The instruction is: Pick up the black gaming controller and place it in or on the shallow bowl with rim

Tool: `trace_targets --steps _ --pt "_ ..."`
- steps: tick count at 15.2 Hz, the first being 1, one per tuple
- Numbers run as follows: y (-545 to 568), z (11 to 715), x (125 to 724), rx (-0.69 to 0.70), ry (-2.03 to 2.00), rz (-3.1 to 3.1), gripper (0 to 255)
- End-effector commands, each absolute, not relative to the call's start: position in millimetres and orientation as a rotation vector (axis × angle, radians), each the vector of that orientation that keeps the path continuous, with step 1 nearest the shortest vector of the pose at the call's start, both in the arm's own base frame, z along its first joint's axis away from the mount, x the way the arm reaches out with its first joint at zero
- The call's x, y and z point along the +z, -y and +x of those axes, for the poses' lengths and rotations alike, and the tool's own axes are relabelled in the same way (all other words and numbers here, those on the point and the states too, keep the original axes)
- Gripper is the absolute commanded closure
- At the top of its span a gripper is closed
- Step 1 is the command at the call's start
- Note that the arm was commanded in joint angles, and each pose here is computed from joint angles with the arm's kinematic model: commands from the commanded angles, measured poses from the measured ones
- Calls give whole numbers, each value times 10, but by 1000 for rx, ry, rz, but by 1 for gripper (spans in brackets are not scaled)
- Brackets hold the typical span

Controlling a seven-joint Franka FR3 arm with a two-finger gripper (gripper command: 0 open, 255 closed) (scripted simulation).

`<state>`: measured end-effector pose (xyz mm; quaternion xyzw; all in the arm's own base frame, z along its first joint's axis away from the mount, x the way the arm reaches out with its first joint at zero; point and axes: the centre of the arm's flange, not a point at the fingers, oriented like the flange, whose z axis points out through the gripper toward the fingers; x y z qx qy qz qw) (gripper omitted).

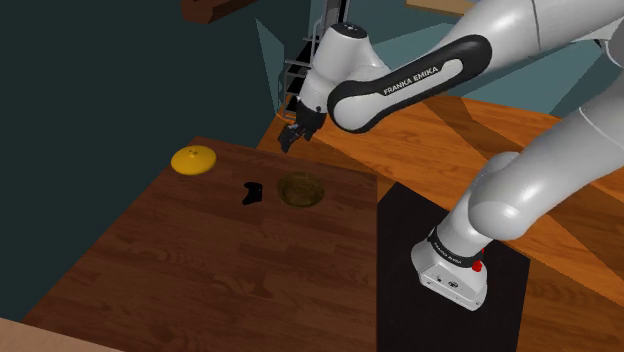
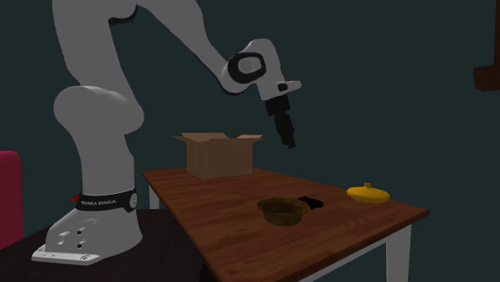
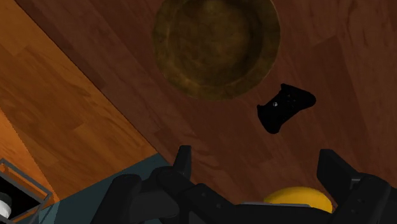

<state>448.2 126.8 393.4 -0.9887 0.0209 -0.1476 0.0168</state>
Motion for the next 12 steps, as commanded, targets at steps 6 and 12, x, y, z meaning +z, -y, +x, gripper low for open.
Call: trace_targets --steps 6,12 --pt "-1724 4926 3239 -486 -61 -3067 0" --pt "-2108 5293 2658 -507 -58 -3064 0"
